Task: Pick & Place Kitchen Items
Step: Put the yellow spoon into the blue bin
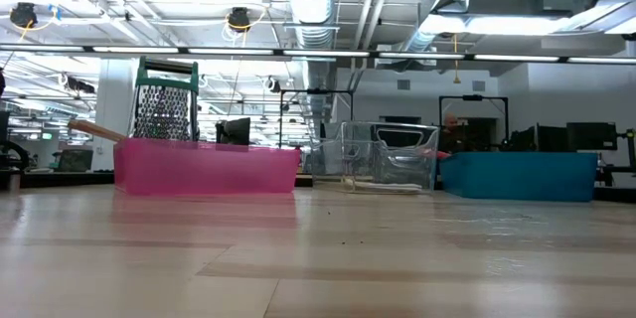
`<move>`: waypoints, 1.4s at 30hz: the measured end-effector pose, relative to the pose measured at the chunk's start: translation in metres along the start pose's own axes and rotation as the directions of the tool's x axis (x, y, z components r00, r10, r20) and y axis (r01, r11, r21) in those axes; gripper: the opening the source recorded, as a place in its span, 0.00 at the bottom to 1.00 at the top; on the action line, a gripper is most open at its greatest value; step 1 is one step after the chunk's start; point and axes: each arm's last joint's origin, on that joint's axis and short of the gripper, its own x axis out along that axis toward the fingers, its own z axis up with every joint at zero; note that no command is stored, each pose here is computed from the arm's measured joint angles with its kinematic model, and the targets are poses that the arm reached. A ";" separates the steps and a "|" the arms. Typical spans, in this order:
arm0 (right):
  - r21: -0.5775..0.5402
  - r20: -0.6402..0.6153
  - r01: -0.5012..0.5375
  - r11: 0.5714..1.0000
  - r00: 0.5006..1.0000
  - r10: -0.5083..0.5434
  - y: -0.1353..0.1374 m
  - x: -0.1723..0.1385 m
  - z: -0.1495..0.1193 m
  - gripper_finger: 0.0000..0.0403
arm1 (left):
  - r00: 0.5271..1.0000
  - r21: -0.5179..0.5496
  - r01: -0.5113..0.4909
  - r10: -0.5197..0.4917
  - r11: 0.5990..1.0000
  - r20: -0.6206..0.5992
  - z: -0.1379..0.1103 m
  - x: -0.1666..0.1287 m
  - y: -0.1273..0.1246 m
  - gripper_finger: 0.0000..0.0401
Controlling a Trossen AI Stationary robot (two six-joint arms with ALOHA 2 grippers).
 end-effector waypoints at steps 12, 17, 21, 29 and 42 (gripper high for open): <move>0.086 -0.083 0.539 0.838 0.842 -0.533 -0.010 -0.087 0.010 0.06 | 0.997 -0.071 0.070 -0.067 0.995 0.045 0.015 -0.012 -0.016 0.27; 0.070 -0.151 0.714 0.697 0.698 -0.700 -0.030 -0.106 0.001 0.06 | 0.996 -0.061 0.075 -0.072 0.995 0.052 0.017 -0.014 -0.018 0.27; 0.067 -0.236 0.811 0.581 0.578 -0.781 -0.048 -0.107 -0.011 0.06 | 0.997 -0.056 0.062 -0.059 0.997 0.057 0.019 -0.015 -0.015 0.27; -0.021 -0.420 0.915 0.403 0.358 -0.834 -0.085 -0.100 -0.027 0.06 | 0.997 -0.044 0.036 -0.032 0.998 0.076 0.023 -0.016 -0.010 0.27; -0.321 -0.503 0.914 0.248 0.057 -0.862 -0.133 -0.077 -0.050 0.07 | 0.996 -0.042 0.030 -0.027 0.999 0.082 0.024 -0.016 -0.010 0.27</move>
